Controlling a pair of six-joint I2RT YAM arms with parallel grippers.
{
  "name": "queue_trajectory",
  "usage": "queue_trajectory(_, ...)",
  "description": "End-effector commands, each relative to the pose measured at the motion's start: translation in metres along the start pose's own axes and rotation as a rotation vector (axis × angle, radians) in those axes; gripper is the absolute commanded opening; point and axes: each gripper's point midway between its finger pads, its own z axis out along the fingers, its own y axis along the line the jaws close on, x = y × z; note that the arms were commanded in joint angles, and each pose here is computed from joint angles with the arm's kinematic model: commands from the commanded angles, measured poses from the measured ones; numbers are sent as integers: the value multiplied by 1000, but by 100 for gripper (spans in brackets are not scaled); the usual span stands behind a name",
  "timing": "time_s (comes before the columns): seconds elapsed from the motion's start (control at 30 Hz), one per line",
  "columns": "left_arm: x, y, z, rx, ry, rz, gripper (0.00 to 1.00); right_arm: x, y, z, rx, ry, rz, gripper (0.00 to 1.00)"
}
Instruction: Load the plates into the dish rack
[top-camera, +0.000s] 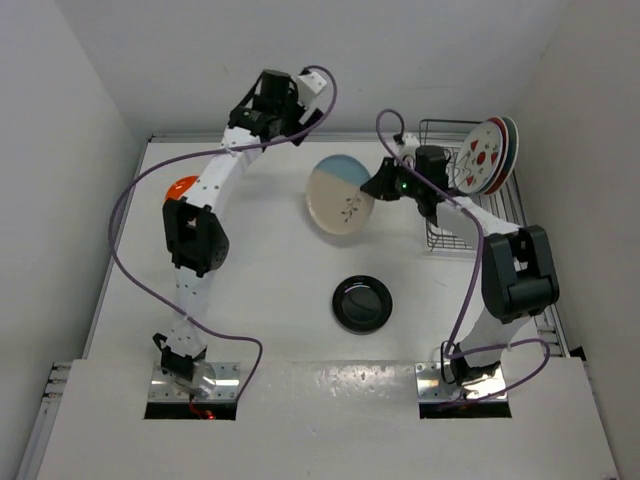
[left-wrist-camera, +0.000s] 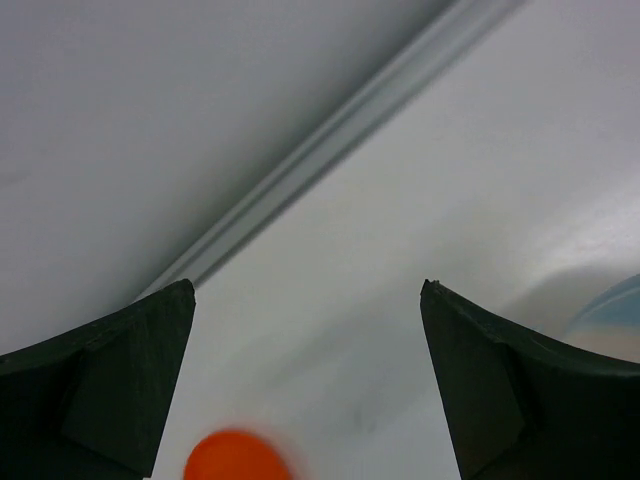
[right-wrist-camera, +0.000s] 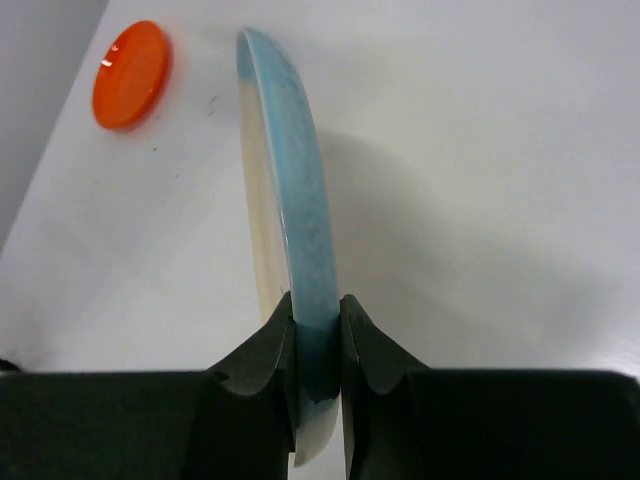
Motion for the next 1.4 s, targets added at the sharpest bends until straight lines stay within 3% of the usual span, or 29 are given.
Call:
queue_trajectory(0.0,-21,110,-79,-460,28,-42,100,-144,46,-34,0,-284,-271,0)
queue_trajectory(0.1,2,139,-106,-570,107,-39,100,-181,28,-46,128,-327,-319,0)
queue_trajectory(0.33,75,135,-113,-515,286,-67,100,-283,-27,-126,524,-515,-430,0)
queue_trajectory(0.5,126,123,-109,-449,395,-100,100,-307,-76,-181,848,-504,-563,0)
queue_trajectory(0.57,138,125,-107,-440,410,-123,100,-306,-109,-211,971,-502,-533,0)
queue_trajectory(0.67,150,115,-100,-400,434,-122,100,-310,-133,-233,1041,-547,-521,0)
queue_trajectory(0.97,178,104,-89,-359,498,-115,100,-271,-198,-224,1027,-453,-430,0)
queue_trajectory(1.37,188,104,-89,-356,518,-119,100,-268,-201,-206,973,-505,-362,0)
